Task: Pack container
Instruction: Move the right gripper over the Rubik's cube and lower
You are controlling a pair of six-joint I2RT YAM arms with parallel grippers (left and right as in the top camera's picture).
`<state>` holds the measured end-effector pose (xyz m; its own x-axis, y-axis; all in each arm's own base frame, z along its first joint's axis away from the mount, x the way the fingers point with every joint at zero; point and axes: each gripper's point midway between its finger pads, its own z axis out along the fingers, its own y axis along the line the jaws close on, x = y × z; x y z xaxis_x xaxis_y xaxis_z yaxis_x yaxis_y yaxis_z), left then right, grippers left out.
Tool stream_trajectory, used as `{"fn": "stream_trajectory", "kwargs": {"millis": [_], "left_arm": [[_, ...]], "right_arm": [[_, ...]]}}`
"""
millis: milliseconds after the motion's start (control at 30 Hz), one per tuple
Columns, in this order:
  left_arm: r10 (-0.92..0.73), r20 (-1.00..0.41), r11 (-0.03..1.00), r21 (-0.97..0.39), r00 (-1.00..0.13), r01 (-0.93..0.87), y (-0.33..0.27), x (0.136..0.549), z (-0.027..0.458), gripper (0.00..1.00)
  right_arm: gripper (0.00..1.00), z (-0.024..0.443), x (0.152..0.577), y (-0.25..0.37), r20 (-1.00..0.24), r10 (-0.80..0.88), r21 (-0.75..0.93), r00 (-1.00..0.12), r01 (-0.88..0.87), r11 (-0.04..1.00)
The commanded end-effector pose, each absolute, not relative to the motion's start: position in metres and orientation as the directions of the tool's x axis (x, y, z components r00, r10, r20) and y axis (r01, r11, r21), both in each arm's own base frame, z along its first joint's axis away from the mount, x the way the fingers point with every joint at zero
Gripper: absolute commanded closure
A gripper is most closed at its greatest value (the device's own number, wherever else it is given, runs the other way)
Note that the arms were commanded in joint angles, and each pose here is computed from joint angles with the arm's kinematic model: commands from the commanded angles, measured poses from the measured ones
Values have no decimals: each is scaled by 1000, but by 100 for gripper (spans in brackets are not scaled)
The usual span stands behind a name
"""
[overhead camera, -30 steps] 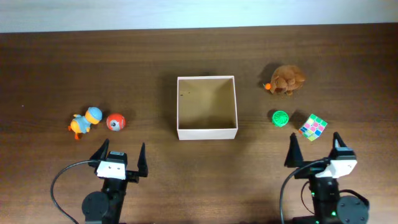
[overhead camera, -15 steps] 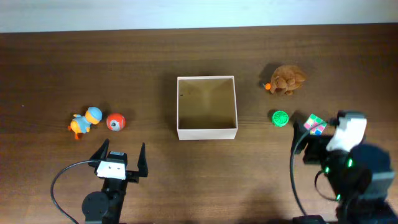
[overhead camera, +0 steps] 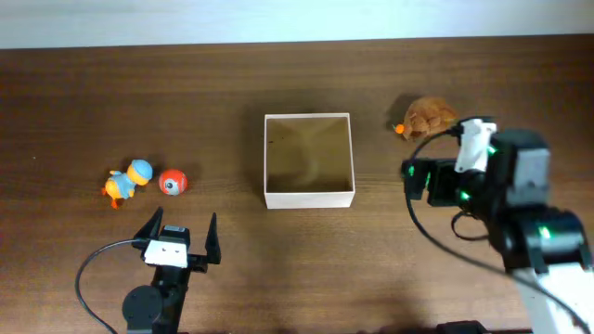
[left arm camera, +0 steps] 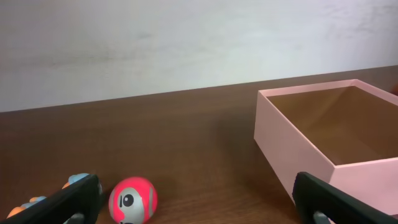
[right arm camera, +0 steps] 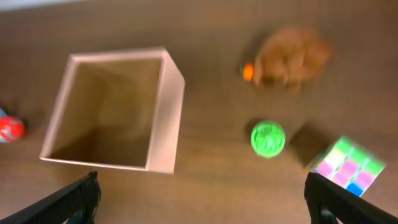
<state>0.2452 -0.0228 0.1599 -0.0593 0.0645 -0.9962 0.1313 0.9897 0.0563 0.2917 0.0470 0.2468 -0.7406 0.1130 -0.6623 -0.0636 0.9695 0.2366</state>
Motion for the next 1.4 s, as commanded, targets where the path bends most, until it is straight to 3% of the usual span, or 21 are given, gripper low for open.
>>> {"fn": "stream_trajectory", "kwargs": {"millis": [0,100,533,833,1367], "left_arm": [[83,-995,989,76,-56,127,-21,245,160,1],[83,-995,989,76,-56,127,-21,245,160,1],[83,-995,989,76,-56,127,-21,245,160,1],[83,-995,989,76,-56,127,-21,245,160,1],[83,-995,989,76,-56,127,-21,245,160,1]], "right_arm": [[1,210,299,20,-516,349,244,-782,256,935],[1,195,300,6,-452,470,217,-758,418,882],[1,137,316,-67,-263,754,149,-602,747,648],[1,97,310,-103,-179,776,60,-605,780,622],[1,74,328,-111,-223,779,101,-586,781,616]]}}
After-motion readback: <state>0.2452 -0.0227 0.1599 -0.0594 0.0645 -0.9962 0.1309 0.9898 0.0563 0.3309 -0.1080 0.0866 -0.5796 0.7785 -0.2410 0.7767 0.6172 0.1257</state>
